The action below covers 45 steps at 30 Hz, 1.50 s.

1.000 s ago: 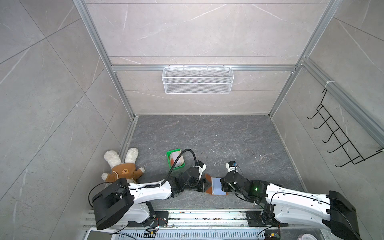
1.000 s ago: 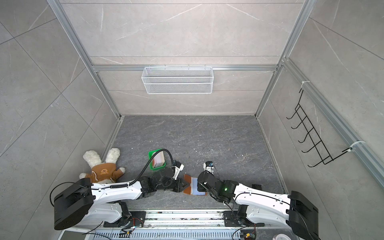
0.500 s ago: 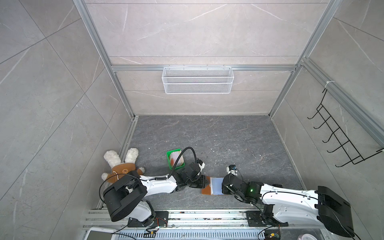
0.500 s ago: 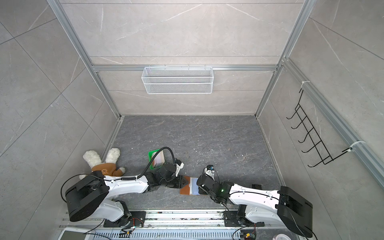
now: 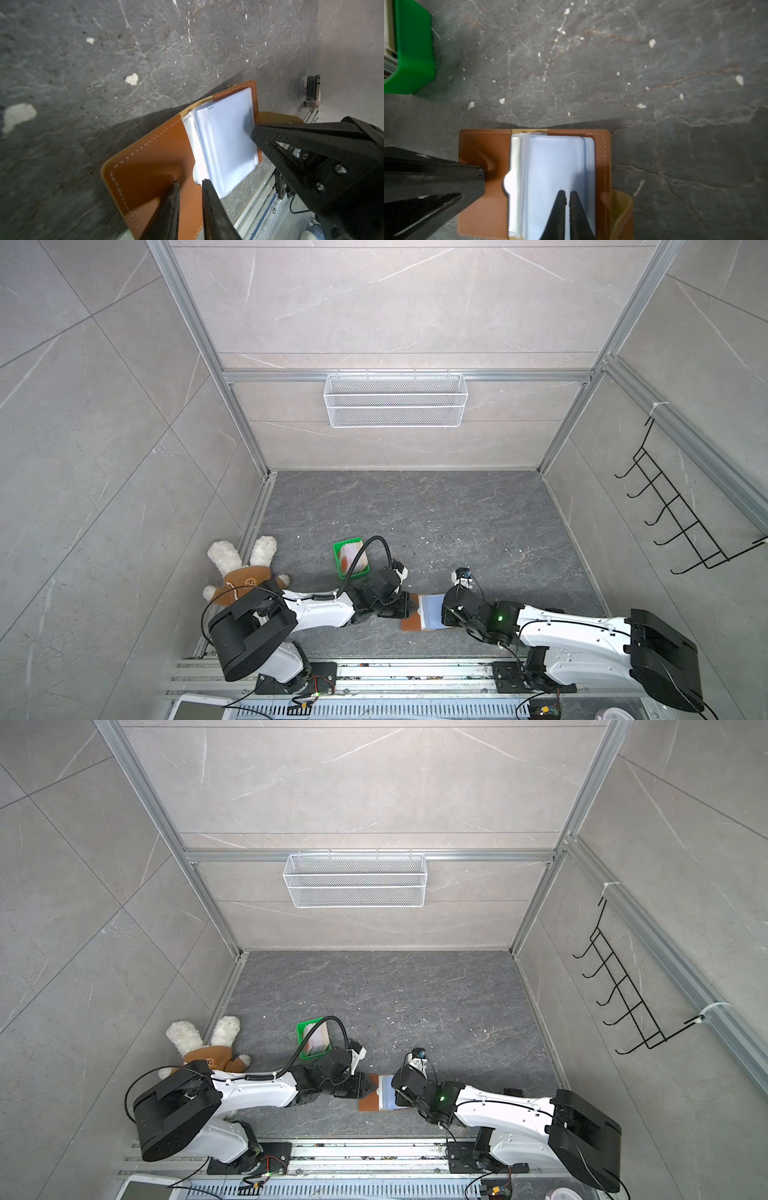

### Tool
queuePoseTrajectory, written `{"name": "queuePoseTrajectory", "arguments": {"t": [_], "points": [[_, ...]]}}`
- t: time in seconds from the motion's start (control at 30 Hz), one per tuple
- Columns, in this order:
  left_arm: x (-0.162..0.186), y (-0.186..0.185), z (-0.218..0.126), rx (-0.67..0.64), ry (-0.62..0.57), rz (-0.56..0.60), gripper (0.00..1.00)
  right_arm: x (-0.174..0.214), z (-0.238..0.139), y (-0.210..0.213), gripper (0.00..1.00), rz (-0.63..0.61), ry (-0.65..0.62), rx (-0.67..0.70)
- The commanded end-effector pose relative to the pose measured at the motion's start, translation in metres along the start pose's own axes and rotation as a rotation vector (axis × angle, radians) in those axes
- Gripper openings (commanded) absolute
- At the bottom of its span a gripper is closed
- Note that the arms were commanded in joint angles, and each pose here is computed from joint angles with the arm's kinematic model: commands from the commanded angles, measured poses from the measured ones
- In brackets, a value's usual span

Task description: Put the credit cards into the card holder

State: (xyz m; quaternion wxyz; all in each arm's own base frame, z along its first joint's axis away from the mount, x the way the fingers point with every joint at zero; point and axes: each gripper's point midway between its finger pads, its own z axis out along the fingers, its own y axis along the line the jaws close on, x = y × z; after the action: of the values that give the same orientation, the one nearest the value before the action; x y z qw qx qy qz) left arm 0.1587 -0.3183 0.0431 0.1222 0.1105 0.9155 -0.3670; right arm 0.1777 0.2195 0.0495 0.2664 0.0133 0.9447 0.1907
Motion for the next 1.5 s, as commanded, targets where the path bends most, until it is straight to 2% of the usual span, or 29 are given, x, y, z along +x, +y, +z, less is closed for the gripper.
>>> {"name": "queuePoseTrajectory", "arguments": {"t": [0.0,0.2,0.43,0.7,0.83,1.03,1.2,1.47], "points": [[-0.013,-0.026,-0.008,0.058,-0.018,0.035,0.23,-0.018,-0.011,0.015,0.11,-0.040,-0.051,-0.040],[-0.011,-0.027,0.001,0.053,0.022,0.043,0.23,-0.011,-0.004,0.015,0.13,-0.035,-0.006,-0.026],[0.004,-0.005,0.007,-0.014,0.073,0.014,0.23,0.012,0.016,0.007,0.15,-0.018,0.089,0.008],[0.025,0.021,0.011,-0.072,0.115,-0.040,0.23,0.021,0.024,-0.014,0.15,0.009,0.121,0.094],[0.029,0.022,0.013,-0.077,0.121,-0.048,0.23,0.011,0.017,-0.002,0.15,-0.009,0.094,0.047],[0.028,0.021,0.011,-0.078,0.104,-0.056,0.23,-0.003,0.003,0.029,0.15,-0.045,0.060,-0.102],[0.027,0.019,0.009,-0.066,0.093,-0.052,0.23,0.006,0.005,0.040,0.16,-0.051,0.088,-0.174],[0.027,0.007,0.005,-0.028,0.082,-0.016,0.23,0.025,0.022,0.002,0.17,0.000,0.134,-0.014]]}}
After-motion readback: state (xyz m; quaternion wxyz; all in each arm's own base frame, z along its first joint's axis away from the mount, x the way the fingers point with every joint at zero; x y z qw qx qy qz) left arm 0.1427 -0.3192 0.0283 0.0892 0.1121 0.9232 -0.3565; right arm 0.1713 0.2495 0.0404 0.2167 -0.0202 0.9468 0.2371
